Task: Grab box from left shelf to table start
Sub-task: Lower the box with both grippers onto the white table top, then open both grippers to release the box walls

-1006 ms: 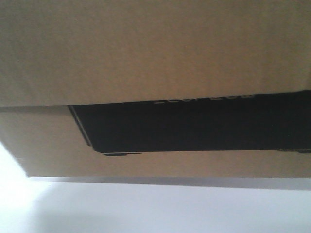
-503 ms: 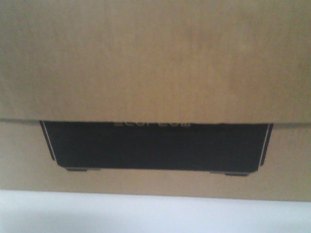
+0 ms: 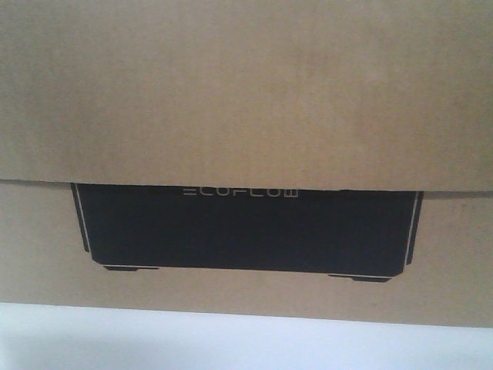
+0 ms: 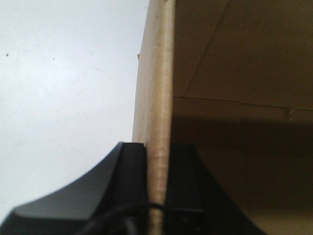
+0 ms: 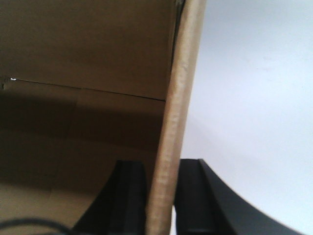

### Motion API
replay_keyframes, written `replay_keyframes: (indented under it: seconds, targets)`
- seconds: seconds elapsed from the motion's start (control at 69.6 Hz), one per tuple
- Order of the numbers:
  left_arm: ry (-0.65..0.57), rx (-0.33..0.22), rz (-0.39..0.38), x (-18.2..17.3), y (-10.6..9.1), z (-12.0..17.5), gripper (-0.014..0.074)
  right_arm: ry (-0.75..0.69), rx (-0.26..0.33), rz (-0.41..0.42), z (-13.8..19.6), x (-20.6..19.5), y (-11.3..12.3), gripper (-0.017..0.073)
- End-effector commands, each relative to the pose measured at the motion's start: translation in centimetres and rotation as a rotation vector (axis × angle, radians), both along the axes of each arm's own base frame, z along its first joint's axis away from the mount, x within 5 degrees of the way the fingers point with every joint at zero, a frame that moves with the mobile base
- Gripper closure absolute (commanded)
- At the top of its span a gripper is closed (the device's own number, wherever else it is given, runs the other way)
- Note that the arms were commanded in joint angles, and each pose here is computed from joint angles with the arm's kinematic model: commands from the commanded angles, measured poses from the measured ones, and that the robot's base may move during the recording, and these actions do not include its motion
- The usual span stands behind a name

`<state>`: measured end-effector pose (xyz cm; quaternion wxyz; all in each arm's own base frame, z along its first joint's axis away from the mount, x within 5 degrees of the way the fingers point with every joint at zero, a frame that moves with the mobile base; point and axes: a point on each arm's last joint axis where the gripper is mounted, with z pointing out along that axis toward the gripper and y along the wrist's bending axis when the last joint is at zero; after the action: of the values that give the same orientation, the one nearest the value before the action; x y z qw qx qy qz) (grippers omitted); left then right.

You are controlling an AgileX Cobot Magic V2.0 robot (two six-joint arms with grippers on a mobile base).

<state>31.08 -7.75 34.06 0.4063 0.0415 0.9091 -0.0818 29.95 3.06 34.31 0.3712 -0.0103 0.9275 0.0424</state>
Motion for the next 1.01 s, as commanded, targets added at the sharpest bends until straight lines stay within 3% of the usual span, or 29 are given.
replay_keyframes:
  seconds: [0.0,0.115,0.23,0.316,0.661,0.834,0.992]
  targets:
    - [-0.079,-0.096,-0.001,-0.2,-0.7,1.9,0.0443,-0.080,0.066,0.007,1.5,0.0,0.7,0.0439]
    - [-0.079,-0.095,-0.001,-0.2,-0.7,1.9,0.0225,-0.077,0.064,0.007,1.4,0.0,0.7,0.0228]
    - [-0.081,-0.096,-0.001,-0.1,-0.7,1.9,0.0150,-0.072,0.053,0.006,1.4,0.0,0.5,0.0018]
    - [-0.081,-0.096,-0.001,-0.1,-0.7,1.9,0.0143,-0.060,0.027,0.009,1.5,-0.1,0.4,-0.0073]
    - [-0.116,-0.105,-0.003,-0.2,-0.7,3.5,0.0144,-0.041,-0.083,-0.027,2.7,-0.4,-0.6,-0.0065]
    - [-0.121,-0.091,-0.007,-0.3,-0.6,4.4,0.0144,-0.059,-0.111,-0.032,4.0,-0.4,-0.8,-0.0065]
    - [-0.117,-0.067,-0.009,-0.4,-0.5,5.5,0.0144,-0.072,-0.175,-0.043,5.3,-0.6,-1.3,-0.0065]
